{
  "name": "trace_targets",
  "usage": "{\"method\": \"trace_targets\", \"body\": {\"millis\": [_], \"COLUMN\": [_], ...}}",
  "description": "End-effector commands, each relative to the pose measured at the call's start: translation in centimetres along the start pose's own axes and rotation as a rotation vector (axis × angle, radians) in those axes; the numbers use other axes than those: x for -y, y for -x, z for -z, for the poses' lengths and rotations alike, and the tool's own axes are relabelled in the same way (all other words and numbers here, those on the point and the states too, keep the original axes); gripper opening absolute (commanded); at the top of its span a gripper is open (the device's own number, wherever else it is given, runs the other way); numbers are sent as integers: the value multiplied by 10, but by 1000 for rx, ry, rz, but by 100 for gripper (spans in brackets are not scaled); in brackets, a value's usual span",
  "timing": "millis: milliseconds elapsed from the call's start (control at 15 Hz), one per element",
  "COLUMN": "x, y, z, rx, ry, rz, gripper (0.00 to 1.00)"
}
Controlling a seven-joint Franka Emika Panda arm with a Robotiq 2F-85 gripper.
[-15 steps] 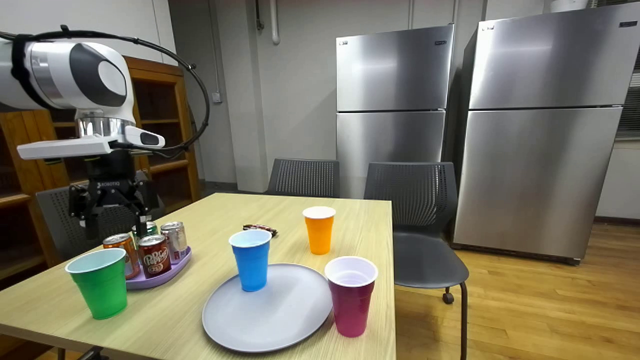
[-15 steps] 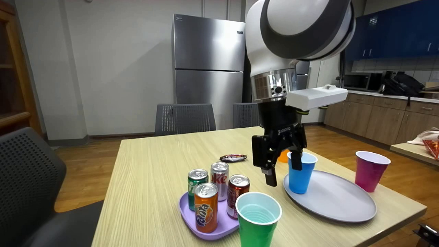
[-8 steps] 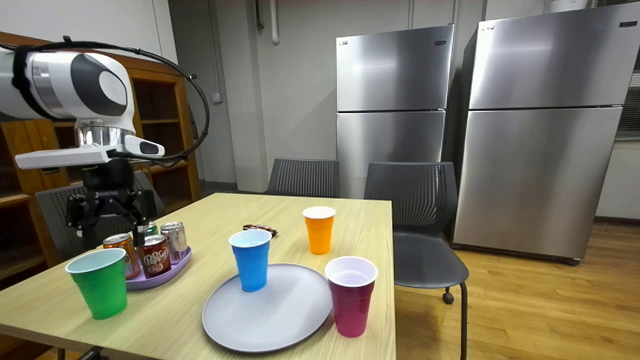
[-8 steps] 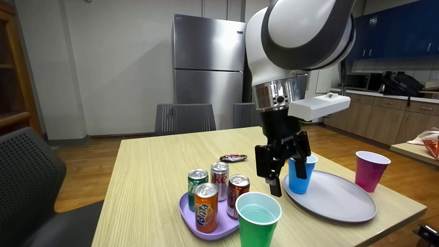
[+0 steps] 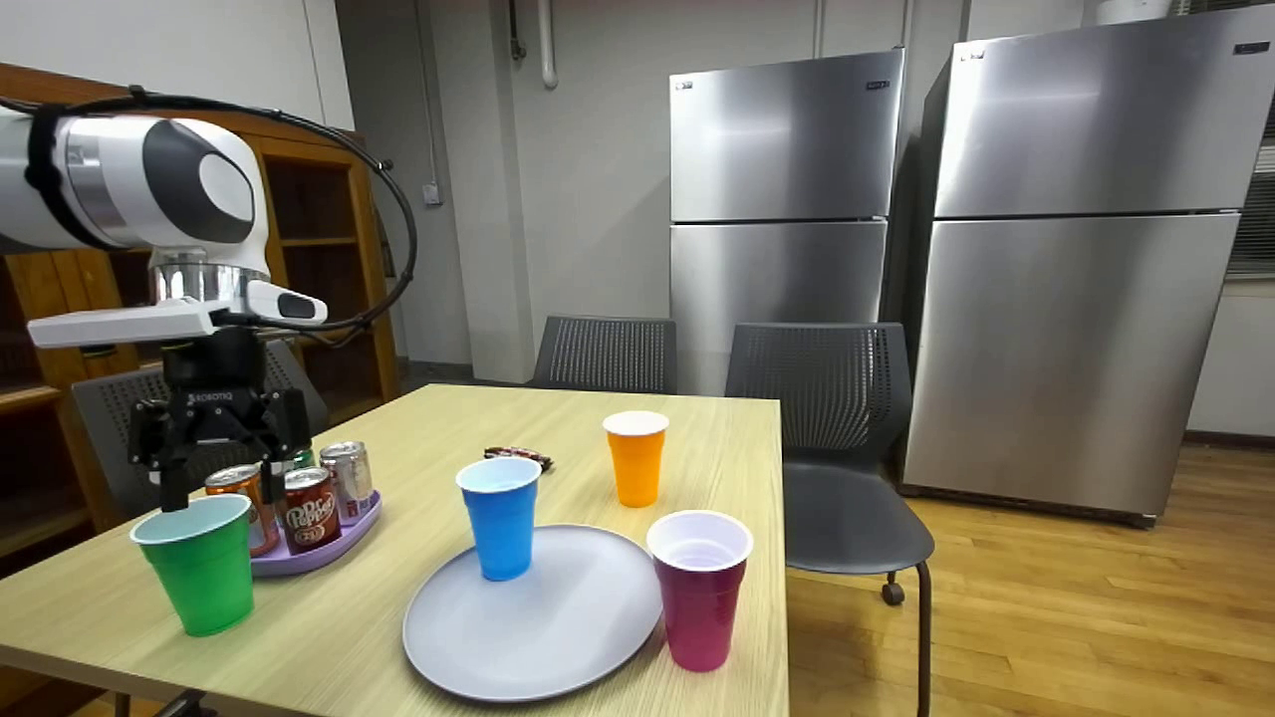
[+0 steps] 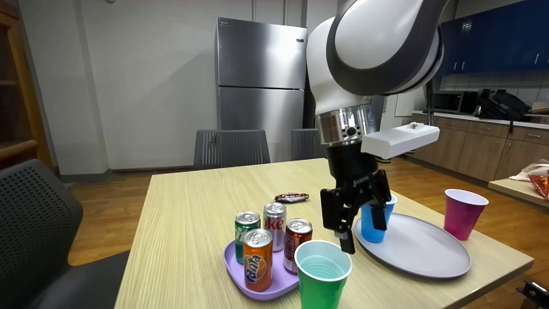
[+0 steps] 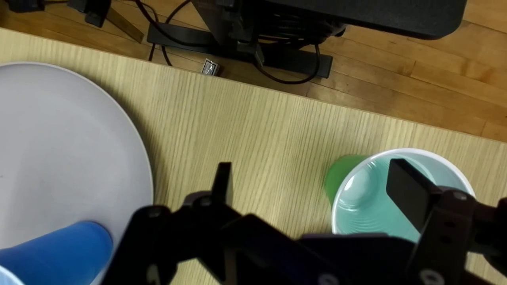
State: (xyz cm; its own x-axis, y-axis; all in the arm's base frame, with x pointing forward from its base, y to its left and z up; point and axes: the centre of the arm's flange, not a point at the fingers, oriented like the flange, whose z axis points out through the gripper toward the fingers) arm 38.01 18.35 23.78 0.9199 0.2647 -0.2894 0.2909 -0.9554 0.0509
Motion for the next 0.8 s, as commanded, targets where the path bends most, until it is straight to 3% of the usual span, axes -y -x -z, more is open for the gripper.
{"method": "trace_targets", "body": {"millis": [0,333,733], "x": [8,16,19], "y": [0,-15,-21], "z": [0,13,14], "rx": [-45,-122,-155], "ry": [18,4,4], "rz": [-21,-13,0], "gripper": [100,100,100]}}
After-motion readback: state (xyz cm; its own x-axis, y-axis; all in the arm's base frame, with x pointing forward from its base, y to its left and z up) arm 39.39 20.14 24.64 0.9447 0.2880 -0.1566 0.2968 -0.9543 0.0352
